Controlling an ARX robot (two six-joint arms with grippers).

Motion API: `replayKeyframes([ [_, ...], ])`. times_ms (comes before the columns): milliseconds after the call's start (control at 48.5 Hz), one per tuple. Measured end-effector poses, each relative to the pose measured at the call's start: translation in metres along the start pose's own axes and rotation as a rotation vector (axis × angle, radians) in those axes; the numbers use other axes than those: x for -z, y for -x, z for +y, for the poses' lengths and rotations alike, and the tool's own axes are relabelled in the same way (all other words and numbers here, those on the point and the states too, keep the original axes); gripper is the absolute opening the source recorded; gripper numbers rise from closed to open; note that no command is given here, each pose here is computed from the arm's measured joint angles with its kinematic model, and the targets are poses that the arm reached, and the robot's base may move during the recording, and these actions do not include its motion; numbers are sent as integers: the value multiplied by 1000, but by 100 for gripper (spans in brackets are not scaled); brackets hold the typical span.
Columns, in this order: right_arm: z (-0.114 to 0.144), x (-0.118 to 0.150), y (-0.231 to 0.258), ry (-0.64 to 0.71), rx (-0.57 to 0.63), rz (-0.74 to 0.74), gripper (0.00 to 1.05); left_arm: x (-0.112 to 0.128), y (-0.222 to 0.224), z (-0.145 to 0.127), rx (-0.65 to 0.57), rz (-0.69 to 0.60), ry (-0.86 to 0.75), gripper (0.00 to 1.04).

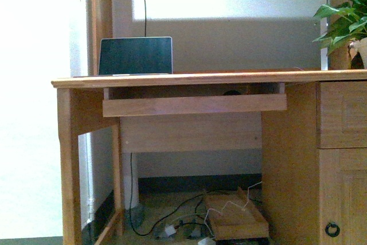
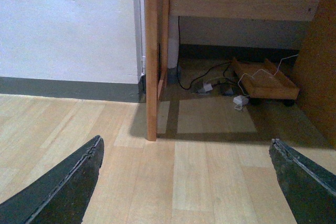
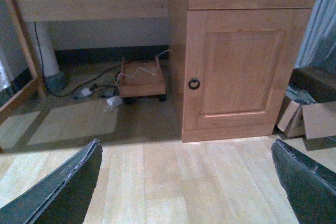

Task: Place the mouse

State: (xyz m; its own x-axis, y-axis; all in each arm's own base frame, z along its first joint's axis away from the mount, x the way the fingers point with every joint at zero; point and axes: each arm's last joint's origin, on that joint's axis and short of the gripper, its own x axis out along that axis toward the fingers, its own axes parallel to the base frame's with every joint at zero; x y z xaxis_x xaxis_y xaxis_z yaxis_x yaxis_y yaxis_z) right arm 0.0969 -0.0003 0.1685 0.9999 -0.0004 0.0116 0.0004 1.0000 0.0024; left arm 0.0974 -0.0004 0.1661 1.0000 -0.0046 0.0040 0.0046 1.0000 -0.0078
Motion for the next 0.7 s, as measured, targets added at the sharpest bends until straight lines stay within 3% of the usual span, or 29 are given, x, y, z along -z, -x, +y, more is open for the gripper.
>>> replayKeyframes([
  [701,0,0,0,0,0,0,97,0,0,0,0,0,0,97],
])
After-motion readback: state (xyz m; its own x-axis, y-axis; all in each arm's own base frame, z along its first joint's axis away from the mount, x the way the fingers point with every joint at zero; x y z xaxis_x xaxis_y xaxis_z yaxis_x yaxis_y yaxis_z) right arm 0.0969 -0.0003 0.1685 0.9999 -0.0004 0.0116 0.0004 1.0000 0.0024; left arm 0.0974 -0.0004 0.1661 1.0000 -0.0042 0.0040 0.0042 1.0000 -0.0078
